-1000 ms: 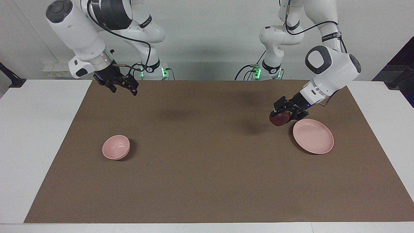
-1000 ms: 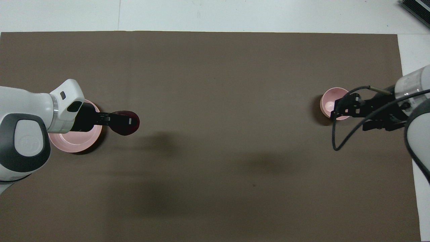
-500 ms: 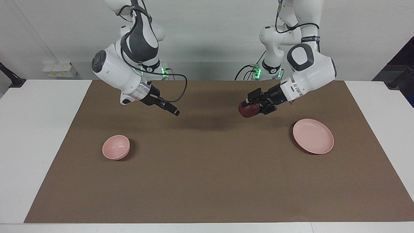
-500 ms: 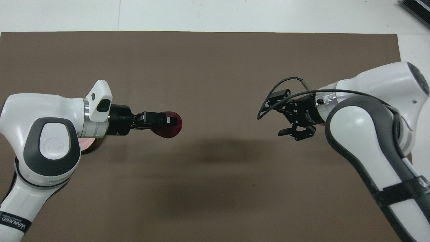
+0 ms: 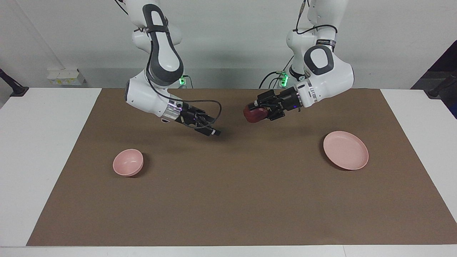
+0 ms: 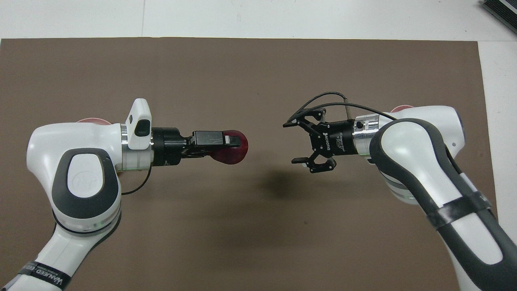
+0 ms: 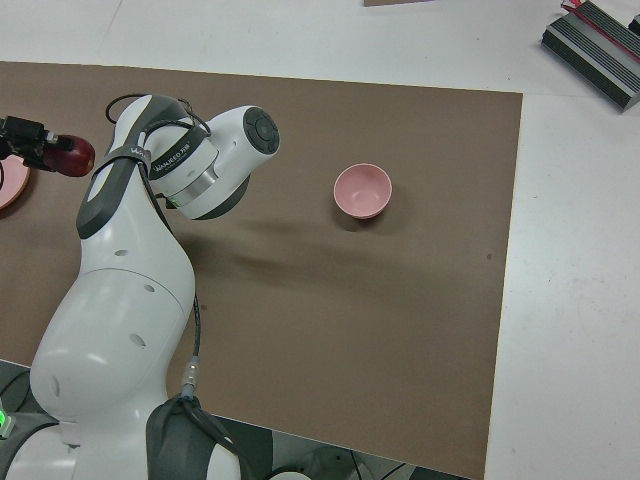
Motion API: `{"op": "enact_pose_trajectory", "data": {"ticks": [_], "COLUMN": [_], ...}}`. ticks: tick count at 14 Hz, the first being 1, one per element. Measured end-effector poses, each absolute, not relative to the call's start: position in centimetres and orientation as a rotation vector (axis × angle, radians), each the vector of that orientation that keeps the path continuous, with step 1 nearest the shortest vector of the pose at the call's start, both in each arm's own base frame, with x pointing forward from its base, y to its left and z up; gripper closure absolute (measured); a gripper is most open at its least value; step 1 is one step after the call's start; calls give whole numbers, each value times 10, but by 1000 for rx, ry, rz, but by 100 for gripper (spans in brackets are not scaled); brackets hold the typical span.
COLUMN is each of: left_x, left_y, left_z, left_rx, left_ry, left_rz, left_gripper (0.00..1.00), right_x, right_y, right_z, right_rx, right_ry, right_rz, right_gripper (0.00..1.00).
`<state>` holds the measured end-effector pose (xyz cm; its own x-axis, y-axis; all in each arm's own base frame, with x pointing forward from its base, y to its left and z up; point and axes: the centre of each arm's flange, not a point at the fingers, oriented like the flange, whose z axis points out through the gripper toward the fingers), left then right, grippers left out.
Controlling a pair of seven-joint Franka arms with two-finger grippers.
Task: Move apple from plate to bowl
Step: 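Lift the apple with the left gripper while the right gripper reaches toward it, then close the right gripper on the apple held by the left gripper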
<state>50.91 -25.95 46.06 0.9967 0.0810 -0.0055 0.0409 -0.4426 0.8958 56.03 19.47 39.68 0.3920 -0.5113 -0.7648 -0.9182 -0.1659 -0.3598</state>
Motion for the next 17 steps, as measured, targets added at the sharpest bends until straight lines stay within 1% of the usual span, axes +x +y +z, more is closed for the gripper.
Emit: {"op": "enact_pose_trajectory", "data": {"ticks": [2,5,10,13,17], "left_x": [501,498,492,489,487], "left_y": [-279,-285,-295,-301,-305], "left_z": [461,458,457,457,457], "left_rx": [2020,2013,2018,2028,2032], "left_ry": [110,145,162,162,158], "left_rz": [70,88,107,123,127], "left_gripper": [17,17,17,17,17], "right_x": [555,548,547,542,535], "right_y": [214,238,239,244,247], "right_z": [394,398,403,405,406], "right_rx": [-1690,-1585,-1489,-1495,-1506], "right_ry": [1301,1345,1366,1332,1314], "right_rz": [637,691,729,783,810], "right_gripper": [0,0,0,0,0]}}
